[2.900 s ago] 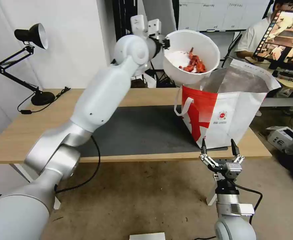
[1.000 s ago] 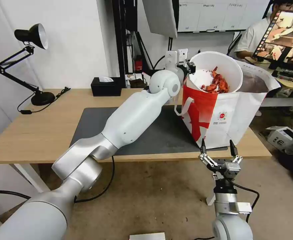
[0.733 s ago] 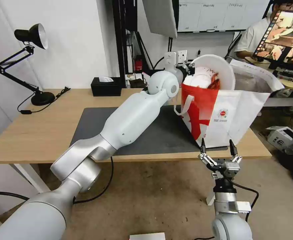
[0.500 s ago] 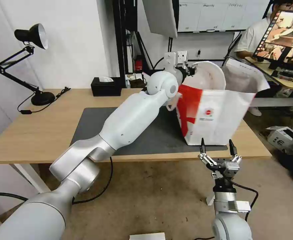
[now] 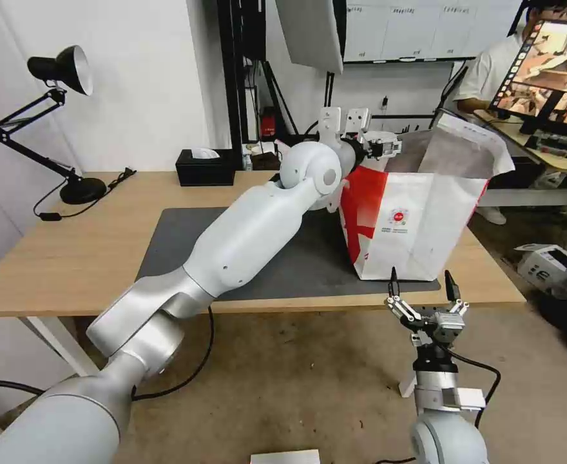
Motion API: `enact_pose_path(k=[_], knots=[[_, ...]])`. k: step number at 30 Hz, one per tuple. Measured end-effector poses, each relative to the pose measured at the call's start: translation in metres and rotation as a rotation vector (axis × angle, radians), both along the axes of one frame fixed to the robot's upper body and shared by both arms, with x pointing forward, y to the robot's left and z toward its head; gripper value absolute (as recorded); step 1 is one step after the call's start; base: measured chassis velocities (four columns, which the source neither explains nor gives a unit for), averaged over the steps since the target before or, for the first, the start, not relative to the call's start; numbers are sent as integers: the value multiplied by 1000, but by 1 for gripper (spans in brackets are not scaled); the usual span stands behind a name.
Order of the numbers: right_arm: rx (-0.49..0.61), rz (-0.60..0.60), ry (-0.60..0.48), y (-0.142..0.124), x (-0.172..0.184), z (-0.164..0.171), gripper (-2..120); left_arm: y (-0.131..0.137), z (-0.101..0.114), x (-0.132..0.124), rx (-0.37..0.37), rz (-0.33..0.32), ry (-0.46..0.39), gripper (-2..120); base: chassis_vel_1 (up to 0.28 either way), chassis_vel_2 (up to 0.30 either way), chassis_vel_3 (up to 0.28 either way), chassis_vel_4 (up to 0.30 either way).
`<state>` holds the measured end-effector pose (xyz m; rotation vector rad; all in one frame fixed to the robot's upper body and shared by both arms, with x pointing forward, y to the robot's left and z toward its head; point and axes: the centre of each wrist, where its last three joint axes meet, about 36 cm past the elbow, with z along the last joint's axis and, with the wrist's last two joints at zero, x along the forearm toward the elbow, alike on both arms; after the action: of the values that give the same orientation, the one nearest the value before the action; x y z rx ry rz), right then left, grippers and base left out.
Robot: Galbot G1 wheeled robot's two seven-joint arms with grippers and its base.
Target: Pick up the trash from the table and place it into the takeout bag.
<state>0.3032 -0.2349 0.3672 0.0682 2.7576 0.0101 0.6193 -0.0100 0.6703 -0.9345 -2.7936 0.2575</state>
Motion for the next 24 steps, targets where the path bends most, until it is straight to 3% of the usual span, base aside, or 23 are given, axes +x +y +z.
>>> enact_pose_path(k=[2, 5, 6, 8, 11, 12, 13, 14, 17, 18, 21, 24], knots=[[-1, 0, -1, 0, 0, 0, 100, 6, 2, -1, -5, 8, -10, 100, 0, 0, 0, 0], [-8, 2, -7, -3, 0, 3, 100, 48, 0, 1, -28, 63, -101, 100, 0, 0, 0, 0], [-8, 2, -7, -3, 0, 3, 100, 48, 0, 1, -28, 63, -101, 100, 0, 0, 0, 0], [-17, 5, -10, -6, 1, 4, 100, 85, -11, 2, -66, 80, -221, 100, 0, 0, 0, 0], [-24, 6, -13, -9, 1, 5, 100, 110, -21, 1, -83, 79, -315, 100, 0, 0, 0, 0], [-30, 11, -17, -12, 3, 7, 100, 138, -30, -3, -85, 83, -393, 100, 0, 0, 0, 0], [-35, 16, -21, -14, 4, 8, 100, 156, -33, -8, -90, 89, -429, 100, 0, 0, 0, 0], [-35, 16, -21, -14, 4, 8, 100, 156, -33, -8, -90, 89, -429, 100, 0, 0, 0, 0], [-47, 23, -25, -20, 7, 9, 100, 213, -42, -34, -97, 158, -508, 100, 0, 0, 0, 0], [-47, 23, -25, -20, 7, 9, 100, 213, -42, -34, -97, 158, -508, 100, 0, 0, 0, 0], [-61, 25, -21, -25, 7, 8, 100, 264, -64, -70, -60, 238, -556, 100, 0, 0, 0, 0], [-69, 28, -17, -27, 7, 7, 100, 285, -80, -90, -45, 277, -579, 100, 0, 0, 0, 0]])
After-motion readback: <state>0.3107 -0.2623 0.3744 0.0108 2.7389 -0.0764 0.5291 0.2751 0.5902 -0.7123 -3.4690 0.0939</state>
